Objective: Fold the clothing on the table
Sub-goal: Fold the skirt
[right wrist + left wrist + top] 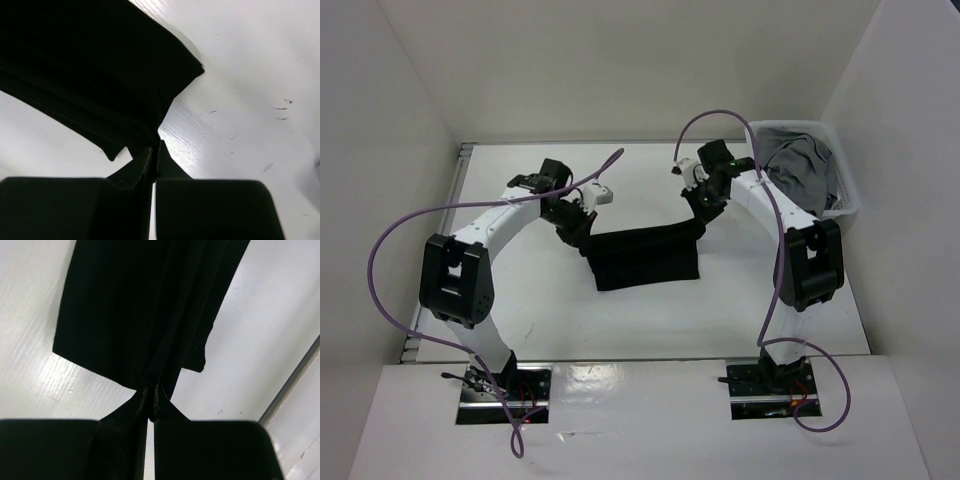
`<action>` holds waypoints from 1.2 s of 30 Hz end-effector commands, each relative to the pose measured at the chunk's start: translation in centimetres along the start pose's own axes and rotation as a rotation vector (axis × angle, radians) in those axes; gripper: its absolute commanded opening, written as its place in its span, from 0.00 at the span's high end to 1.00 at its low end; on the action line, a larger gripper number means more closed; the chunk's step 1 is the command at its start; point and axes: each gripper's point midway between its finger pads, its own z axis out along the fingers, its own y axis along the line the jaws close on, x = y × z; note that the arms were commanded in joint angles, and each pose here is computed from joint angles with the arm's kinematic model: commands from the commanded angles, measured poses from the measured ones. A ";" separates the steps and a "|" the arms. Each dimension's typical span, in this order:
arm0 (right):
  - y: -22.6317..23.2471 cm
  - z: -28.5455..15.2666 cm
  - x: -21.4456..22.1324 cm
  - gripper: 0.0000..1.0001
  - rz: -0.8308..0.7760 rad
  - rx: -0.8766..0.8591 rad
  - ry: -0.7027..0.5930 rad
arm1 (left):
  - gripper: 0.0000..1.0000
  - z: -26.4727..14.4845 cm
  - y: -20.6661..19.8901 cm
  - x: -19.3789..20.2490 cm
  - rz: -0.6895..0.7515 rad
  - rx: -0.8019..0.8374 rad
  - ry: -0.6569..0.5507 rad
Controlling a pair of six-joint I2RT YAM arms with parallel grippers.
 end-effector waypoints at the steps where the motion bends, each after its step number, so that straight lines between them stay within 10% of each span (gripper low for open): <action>1: -1.3 -2.0 -3.7 1.00 -0.024 0.078 -0.125 | 1.00 -1.2 0.8 -1.4 0.041 -0.064 -0.036; 17: -4.8 -6.4 -12.2 1.00 -0.014 0.326 -0.371 | 1.00 -3.5 6.2 -9.0 0.063 -0.297 -0.205; 36: -4.4 -4.7 -9.3 1.00 -0.059 0.339 -0.300 | 1.00 -4.1 6.4 -9.4 0.067 -0.310 -0.231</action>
